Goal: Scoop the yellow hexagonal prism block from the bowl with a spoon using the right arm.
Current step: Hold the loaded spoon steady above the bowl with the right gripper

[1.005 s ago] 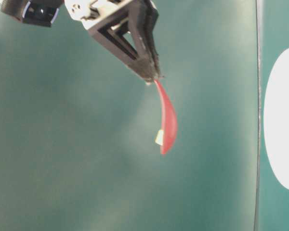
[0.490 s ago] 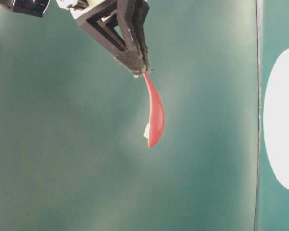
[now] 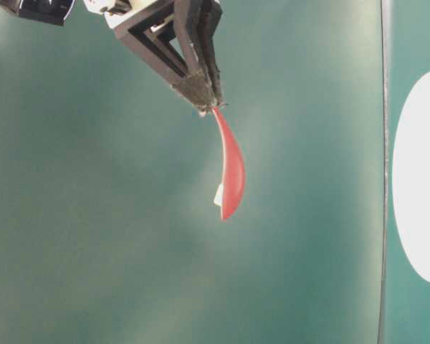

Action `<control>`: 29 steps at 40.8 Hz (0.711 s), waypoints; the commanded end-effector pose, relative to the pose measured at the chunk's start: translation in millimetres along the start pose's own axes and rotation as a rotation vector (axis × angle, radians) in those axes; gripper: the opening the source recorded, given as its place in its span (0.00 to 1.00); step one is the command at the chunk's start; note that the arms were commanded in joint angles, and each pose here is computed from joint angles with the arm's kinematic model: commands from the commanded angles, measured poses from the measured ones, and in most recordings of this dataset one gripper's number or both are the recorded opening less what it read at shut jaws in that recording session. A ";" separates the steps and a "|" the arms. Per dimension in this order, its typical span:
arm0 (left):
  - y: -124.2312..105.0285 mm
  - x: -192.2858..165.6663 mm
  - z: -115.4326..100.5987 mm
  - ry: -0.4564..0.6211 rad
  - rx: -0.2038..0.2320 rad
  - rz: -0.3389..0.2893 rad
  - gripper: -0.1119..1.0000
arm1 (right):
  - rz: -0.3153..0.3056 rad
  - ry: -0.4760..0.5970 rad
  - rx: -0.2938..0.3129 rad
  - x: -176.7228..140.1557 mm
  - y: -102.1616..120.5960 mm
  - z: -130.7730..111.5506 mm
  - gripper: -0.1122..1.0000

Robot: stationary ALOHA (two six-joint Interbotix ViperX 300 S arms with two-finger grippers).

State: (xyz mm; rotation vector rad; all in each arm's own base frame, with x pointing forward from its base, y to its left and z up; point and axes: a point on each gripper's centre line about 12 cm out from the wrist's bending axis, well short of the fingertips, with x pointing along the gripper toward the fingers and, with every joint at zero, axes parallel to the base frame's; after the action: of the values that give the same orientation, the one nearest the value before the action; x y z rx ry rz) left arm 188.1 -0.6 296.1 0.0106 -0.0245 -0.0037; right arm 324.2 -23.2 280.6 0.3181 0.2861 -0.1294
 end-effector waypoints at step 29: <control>0.4 2.2 10.8 -0.026 0.000 0.001 0.10 | 0.005 -0.059 0.001 -4.9 1.3 14.6 0.33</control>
State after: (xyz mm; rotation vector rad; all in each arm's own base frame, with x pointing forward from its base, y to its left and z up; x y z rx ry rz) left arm 187.9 -0.6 296.2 0.0106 -0.0245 -0.0037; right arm 324.1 -25.5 281.2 0.3183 0.2760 -0.1367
